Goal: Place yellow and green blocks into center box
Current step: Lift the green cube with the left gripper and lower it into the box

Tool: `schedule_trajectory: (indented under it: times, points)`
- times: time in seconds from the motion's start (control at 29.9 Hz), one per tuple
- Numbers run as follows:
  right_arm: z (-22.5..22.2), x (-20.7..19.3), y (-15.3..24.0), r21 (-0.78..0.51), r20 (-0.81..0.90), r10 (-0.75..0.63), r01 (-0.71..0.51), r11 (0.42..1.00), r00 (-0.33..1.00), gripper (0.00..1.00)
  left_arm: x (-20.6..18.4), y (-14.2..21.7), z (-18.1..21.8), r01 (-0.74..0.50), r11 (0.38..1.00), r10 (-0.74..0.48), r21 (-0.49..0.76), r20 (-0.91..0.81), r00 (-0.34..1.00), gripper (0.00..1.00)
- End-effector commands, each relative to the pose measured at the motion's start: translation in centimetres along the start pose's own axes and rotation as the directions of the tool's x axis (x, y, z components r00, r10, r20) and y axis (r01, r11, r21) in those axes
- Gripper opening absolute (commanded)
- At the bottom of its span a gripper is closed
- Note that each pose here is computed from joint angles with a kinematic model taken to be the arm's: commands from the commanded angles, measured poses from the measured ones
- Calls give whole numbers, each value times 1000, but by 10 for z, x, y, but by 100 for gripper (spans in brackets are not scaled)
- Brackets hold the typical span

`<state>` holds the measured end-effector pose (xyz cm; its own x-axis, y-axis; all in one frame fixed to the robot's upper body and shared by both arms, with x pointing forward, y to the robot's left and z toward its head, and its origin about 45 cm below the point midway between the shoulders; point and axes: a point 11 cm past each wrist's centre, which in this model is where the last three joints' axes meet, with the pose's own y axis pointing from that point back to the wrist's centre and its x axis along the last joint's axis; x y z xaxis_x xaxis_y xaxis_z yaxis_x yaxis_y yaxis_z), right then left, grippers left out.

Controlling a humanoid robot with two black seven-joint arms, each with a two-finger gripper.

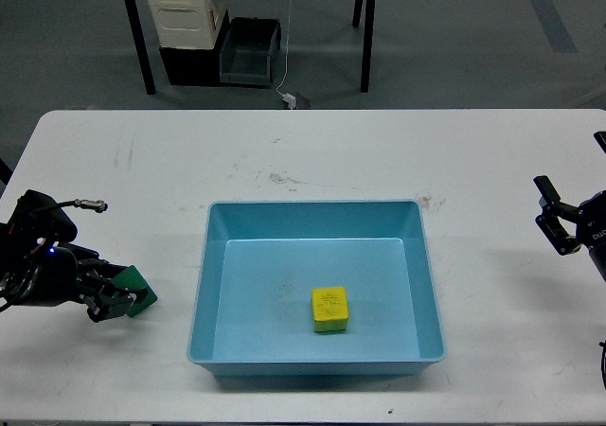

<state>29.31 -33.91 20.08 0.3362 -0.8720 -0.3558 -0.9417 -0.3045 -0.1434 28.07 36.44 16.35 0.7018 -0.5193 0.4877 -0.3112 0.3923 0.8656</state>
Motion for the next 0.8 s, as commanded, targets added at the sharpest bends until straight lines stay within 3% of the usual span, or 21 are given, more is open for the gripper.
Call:
schedule_trajectory:
  times: [0.0, 0.13, 0.5, 0.77]
  points:
    - [0, 0, 0, 0, -1, 2, -2, 1000, 1000, 100, 1, 1, -1, -1, 1000, 1, 3, 0, 1000, 27]
    - [0, 0, 0, 0, -1, 2, -2, 1000, 1000, 100, 12, 10, -15, -20, 999, 19, 44, 7, 1000, 24]
    - [1, 0, 2, -4, 1, 4, -4, 1000, 1000, 100, 119, 70, -38, -230, 962, 207, 146, 157, 966, 24]
    - [5, 4, 10, -15, 4, 24, -24, 1000, 1000, 100, 186, 77, 32, -303, 951, 306, -56, 281, 910, 25]
